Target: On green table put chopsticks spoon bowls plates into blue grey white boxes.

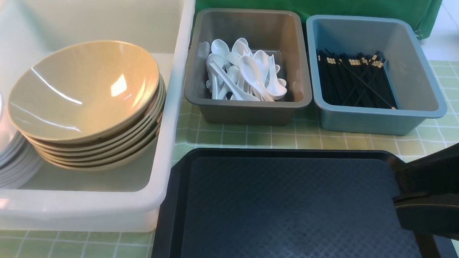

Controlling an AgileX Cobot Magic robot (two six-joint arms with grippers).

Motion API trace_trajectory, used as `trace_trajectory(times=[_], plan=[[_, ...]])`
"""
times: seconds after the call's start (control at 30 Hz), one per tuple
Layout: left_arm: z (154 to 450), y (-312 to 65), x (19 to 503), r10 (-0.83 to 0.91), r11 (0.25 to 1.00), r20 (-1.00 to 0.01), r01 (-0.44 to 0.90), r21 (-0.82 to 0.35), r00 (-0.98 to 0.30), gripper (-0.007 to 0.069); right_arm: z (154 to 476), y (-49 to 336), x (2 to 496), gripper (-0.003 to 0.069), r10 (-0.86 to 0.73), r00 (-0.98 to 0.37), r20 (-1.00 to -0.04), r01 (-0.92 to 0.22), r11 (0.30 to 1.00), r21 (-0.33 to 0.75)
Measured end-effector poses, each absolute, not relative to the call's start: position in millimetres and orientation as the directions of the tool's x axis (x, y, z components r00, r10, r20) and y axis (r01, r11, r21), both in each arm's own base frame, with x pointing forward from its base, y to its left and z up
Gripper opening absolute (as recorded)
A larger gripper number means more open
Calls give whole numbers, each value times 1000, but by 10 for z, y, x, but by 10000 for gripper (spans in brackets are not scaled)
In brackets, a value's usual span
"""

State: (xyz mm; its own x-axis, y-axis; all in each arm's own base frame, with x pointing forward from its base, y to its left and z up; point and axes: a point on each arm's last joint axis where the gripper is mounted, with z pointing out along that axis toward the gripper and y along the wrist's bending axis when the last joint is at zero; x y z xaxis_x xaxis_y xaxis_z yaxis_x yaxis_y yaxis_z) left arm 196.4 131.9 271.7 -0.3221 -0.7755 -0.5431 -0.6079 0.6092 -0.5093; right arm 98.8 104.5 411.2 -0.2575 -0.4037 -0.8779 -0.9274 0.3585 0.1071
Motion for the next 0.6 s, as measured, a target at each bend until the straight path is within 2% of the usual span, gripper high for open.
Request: trace_trajectory(times=[0.17,0.27,0.3,0.33,0.4,0.6], plan=[[2605,1298,2025,-799,587,-501,-615,-527,-333,21,4112,1045,988,236,-404,-257,-878,-927,359,107],[2527,1288,2066,-810,579,-463,-619,-531,-360,90,4112,1045,988,236,-404,-257,-878,-927,359,107],[2524,1289,2067,-810,578,-462,-619,-531,-360,90,4112,1045,988,236,-404,-257,-878,-927,359,107],[2515,1290,2066,-807,583,-461,-620,-525,-368,149,4112,1045,988,236,-404,-257,-878,-927,359,107],[2514,1289,2065,-807,584,-460,-620,-524,-371,212,4112,1045,988,236,-404,-257,-878,-927,359,107],[2558,1273,2077,-811,579,-456,-609,-542,-366,474,4112,1045,988,236,-404,-257,-878,-927,359,107]])
